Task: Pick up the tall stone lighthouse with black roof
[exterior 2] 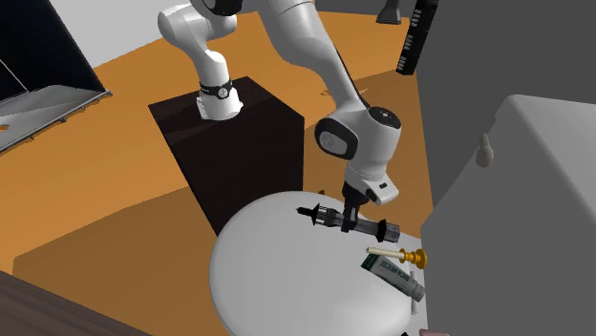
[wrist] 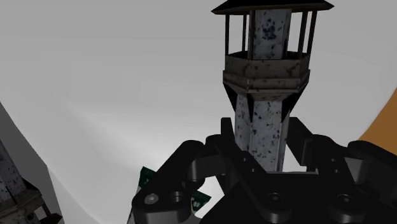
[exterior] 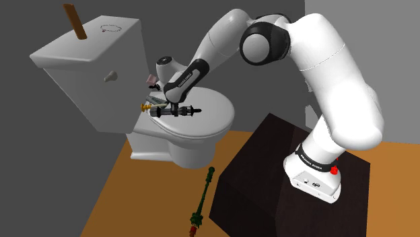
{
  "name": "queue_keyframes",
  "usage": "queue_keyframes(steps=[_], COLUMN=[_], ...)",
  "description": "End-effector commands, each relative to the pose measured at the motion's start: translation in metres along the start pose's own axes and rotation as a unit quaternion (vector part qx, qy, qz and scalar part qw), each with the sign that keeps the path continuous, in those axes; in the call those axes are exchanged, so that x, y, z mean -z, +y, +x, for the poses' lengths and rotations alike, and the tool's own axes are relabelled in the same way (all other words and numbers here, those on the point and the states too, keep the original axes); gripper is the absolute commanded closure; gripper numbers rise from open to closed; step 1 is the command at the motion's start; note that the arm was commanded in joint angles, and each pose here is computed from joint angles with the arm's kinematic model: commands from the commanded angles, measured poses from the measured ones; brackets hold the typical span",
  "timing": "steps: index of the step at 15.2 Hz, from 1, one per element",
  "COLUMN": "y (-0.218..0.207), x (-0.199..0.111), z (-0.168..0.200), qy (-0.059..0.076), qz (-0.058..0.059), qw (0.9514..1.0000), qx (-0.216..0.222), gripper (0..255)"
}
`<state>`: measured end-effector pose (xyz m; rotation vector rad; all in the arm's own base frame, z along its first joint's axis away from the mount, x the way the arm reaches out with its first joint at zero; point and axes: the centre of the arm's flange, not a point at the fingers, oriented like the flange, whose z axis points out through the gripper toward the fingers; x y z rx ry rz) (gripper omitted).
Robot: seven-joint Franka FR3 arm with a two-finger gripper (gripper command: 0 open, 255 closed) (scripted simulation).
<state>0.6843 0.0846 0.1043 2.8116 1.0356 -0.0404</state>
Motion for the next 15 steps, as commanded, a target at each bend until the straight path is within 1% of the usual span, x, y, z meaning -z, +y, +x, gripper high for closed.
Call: queue_keyframes(steps=[1, 13, 15], y=[0.001, 0.009, 0.009], x=[0.009, 0.072, 0.073], z=[-0.001, -0.006, -0.005], qy=[0.0, 0.0, 0.0], qz=[0.0, 0.0, 0.0], qw=[1.0, 1.0, 1.0], qx=[0.0, 0.0, 0.0], gripper=[255, 255, 255])
